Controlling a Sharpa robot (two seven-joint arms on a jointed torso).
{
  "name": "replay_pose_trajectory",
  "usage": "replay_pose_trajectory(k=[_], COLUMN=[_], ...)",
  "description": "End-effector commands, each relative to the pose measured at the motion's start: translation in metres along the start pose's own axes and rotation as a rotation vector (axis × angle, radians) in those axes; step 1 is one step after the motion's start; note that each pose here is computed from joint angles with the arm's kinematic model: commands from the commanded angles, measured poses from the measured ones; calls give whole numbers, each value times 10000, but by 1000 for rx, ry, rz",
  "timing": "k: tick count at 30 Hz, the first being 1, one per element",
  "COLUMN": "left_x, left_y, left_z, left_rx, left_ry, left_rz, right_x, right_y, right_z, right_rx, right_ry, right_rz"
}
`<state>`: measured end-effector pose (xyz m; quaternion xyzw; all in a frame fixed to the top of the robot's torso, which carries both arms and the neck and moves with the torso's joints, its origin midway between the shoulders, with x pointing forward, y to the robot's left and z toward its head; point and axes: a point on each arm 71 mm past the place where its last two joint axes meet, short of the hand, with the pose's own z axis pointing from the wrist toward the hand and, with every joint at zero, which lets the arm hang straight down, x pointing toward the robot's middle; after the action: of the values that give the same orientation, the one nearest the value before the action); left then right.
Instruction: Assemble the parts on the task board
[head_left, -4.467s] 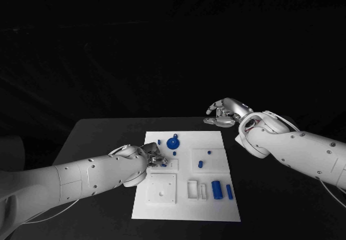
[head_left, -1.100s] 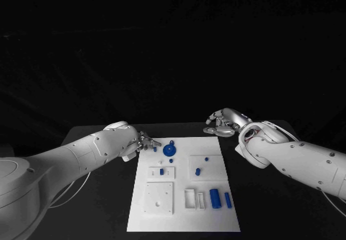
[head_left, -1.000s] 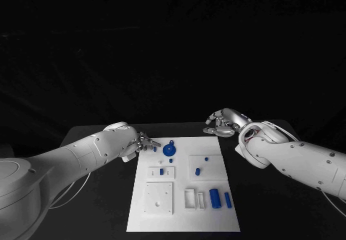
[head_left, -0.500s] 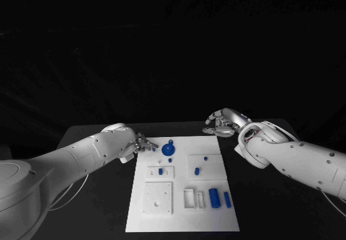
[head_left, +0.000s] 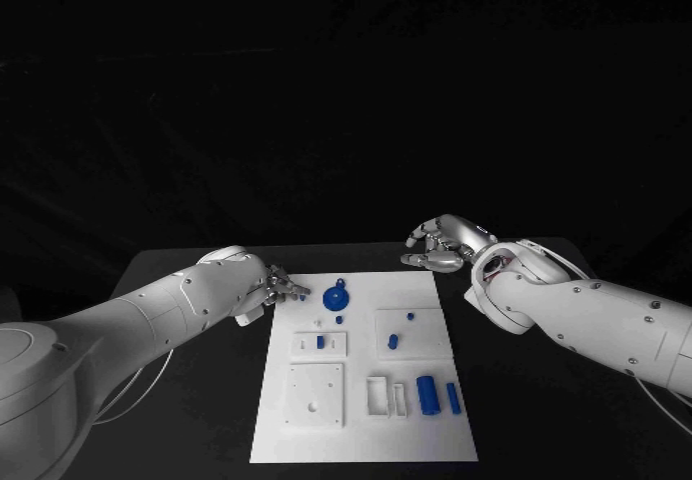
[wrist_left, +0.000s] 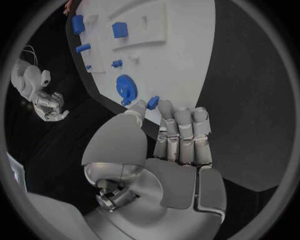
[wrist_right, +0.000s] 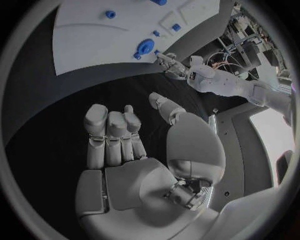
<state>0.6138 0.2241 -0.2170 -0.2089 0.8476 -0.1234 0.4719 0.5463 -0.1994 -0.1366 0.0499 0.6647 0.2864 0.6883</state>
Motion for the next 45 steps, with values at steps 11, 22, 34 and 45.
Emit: replay_pose_trajectory(k=[11,22,34,45], left_x=[30,17,-14,-46], left_y=[-40,-32,-14,86], left_z=[2,7,14,-31], left_rx=[33,31,32,35], left_ry=[30,25,7,5], left_rz=[-28,-30,-59,-232], right_x=[9,11,13,-4], right_y=[11,13,7,-26], right_z=[7,11,19,8], right_rx=[-7,-7,-6,1], right_ry=[5,5,4,2], right_rz=[-2,-2,-3,-3])
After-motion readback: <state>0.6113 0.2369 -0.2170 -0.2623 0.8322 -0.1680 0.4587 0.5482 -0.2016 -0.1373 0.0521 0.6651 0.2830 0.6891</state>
